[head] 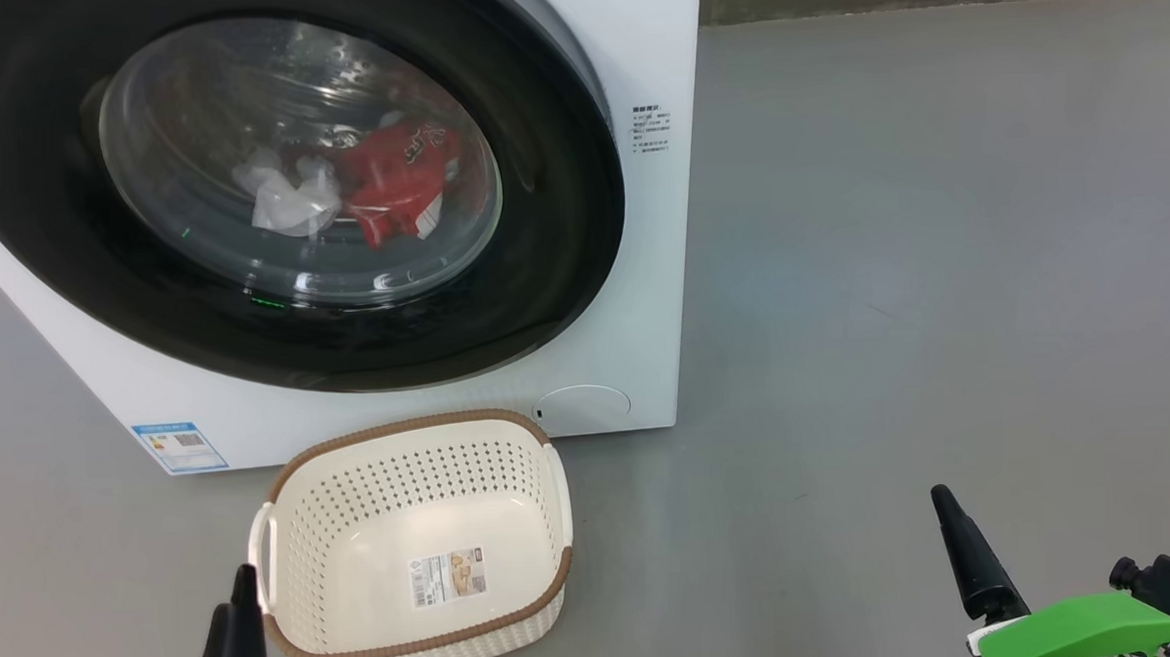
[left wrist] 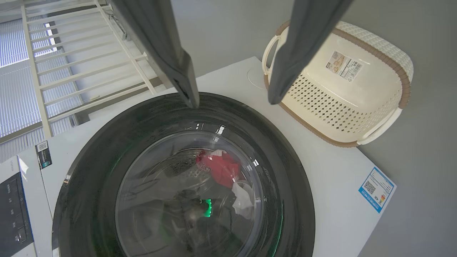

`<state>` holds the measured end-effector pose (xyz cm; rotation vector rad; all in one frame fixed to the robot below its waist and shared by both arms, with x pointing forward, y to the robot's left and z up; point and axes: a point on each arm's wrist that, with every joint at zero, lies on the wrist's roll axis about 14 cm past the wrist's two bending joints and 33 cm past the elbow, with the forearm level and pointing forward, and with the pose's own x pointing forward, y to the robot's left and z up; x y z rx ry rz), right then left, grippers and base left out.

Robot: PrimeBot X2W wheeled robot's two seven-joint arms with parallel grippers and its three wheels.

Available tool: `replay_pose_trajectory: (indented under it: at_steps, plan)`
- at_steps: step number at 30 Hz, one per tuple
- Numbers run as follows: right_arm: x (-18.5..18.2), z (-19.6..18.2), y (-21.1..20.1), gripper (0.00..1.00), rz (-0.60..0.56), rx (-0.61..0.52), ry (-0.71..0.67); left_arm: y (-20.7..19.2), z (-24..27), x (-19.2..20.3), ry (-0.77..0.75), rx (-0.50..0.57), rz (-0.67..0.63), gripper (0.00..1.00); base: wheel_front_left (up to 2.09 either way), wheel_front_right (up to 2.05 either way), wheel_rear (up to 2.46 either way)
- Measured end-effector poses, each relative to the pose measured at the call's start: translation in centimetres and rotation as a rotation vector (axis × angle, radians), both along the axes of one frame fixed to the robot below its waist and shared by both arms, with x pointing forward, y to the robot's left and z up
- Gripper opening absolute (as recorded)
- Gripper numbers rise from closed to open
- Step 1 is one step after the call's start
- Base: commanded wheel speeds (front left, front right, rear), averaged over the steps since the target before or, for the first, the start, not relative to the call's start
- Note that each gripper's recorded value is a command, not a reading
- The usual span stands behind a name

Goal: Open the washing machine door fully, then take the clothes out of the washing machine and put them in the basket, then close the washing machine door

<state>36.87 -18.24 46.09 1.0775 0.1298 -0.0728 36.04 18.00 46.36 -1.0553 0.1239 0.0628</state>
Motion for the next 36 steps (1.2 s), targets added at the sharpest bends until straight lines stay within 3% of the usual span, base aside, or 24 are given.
replay_pose_trajectory:
  at_steps: [36]
  plan:
    - [-0.2, 0.5, 1.3, 1.00, 0.105, -0.449, -0.058, -0.9, 1.0, -0.3, -0.074, 0.490, -0.087, 1.00, 0.00, 0.00, 0.00]
